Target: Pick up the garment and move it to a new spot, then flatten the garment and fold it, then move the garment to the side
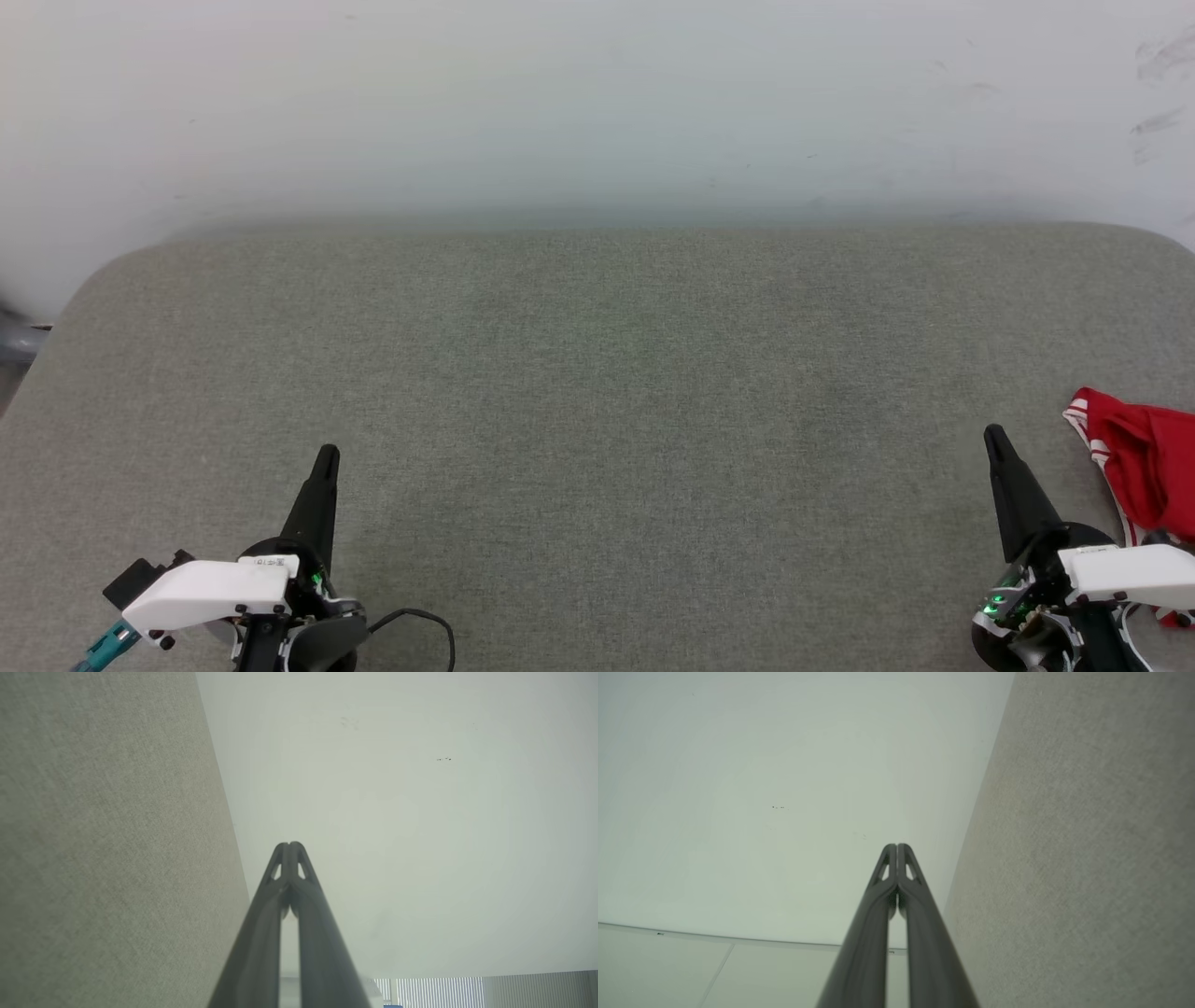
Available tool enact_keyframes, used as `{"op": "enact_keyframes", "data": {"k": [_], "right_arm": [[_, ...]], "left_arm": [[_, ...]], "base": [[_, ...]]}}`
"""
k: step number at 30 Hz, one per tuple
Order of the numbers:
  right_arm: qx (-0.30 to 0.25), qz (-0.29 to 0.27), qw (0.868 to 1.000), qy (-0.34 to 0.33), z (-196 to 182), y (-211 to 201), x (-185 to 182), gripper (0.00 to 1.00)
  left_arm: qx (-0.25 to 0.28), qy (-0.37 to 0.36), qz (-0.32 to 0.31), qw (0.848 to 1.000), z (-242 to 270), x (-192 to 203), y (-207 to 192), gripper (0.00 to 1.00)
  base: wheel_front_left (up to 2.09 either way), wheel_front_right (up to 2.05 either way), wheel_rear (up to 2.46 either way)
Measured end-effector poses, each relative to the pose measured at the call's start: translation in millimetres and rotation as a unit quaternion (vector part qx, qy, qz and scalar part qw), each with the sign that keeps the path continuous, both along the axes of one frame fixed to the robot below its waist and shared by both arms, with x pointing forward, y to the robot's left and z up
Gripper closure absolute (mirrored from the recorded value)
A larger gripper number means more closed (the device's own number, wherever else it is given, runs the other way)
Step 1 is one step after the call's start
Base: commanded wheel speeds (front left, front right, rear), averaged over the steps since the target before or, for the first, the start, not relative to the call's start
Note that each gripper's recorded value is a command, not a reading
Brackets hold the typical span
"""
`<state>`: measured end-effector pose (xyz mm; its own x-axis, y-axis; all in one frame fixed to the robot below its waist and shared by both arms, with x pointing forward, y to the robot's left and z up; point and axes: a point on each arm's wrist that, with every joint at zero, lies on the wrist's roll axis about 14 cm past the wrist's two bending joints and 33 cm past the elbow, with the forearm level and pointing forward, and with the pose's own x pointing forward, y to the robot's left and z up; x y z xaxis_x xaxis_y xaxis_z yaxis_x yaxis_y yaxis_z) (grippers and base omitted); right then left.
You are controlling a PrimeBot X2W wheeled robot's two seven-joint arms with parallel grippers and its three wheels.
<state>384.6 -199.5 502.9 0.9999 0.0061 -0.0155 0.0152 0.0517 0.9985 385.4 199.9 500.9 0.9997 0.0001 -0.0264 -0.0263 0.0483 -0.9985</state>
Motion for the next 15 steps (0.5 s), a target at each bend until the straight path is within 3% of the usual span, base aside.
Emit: {"op": "enact_keyframes", "data": {"k": [15], "right_arm": [[0.027,-0.004,1.0,-0.002,0.8,-1.2,2.7,1.0]], "left_arm": [[-0.026,-0.008,0.001,1.0,3.6,2.5,0.4,1.0]], "base": [[0.0,0.0,0.0]]}}
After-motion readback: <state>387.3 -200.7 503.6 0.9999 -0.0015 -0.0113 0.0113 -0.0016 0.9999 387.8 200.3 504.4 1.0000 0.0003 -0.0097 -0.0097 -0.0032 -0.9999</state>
